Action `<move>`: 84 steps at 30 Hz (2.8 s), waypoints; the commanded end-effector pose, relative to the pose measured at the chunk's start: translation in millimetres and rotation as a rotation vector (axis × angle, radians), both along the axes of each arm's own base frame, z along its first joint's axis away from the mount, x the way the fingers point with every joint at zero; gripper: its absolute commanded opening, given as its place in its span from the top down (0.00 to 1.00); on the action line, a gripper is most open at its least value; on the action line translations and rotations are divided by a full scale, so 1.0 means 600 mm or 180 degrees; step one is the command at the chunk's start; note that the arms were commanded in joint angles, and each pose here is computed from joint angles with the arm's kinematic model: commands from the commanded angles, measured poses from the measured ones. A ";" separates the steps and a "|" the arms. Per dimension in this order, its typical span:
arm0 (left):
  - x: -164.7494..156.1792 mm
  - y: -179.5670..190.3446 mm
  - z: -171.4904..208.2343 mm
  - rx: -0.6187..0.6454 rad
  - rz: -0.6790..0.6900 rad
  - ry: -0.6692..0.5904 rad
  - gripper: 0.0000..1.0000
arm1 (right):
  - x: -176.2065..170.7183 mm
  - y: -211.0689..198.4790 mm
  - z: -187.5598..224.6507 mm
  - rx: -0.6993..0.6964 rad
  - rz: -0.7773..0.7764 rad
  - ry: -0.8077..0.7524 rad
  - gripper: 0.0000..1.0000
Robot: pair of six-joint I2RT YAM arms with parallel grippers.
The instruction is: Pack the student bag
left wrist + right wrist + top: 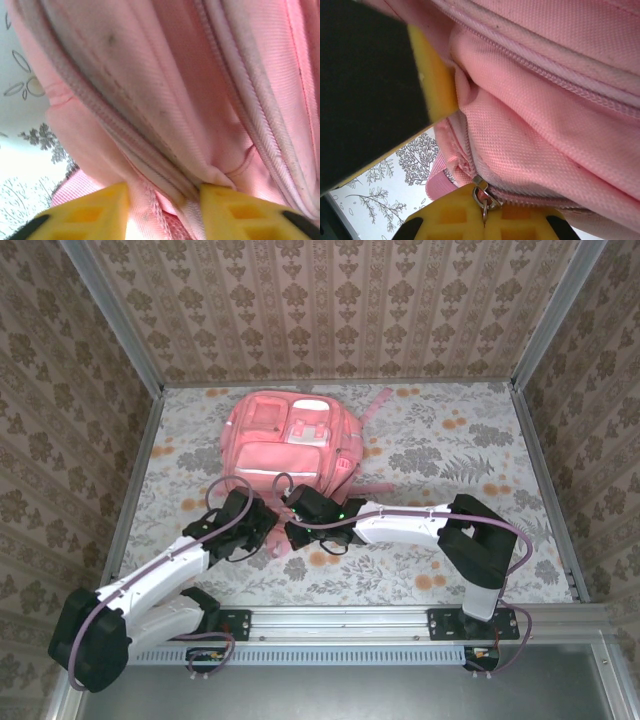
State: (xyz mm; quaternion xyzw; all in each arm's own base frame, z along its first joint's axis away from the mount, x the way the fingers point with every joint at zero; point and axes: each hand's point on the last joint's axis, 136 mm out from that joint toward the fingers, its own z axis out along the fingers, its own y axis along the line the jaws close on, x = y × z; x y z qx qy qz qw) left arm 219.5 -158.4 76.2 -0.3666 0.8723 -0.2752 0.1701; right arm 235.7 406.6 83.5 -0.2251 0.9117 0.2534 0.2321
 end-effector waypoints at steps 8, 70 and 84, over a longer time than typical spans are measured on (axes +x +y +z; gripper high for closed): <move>0.018 0.038 0.053 0.0308 0.0191 -0.0250 1.00 | -0.005 -0.019 0.053 0.0036 -0.0021 -0.0147 1.00; -0.007 0.046 0.041 0.0079 0.0312 -0.0372 1.00 | 0.022 -0.216 0.000 -0.0377 -0.0647 0.0653 1.00; -0.028 0.076 0.068 -0.0119 0.0177 -0.0422 1.00 | 0.162 -0.306 -0.043 -0.0950 -0.0898 0.0171 1.00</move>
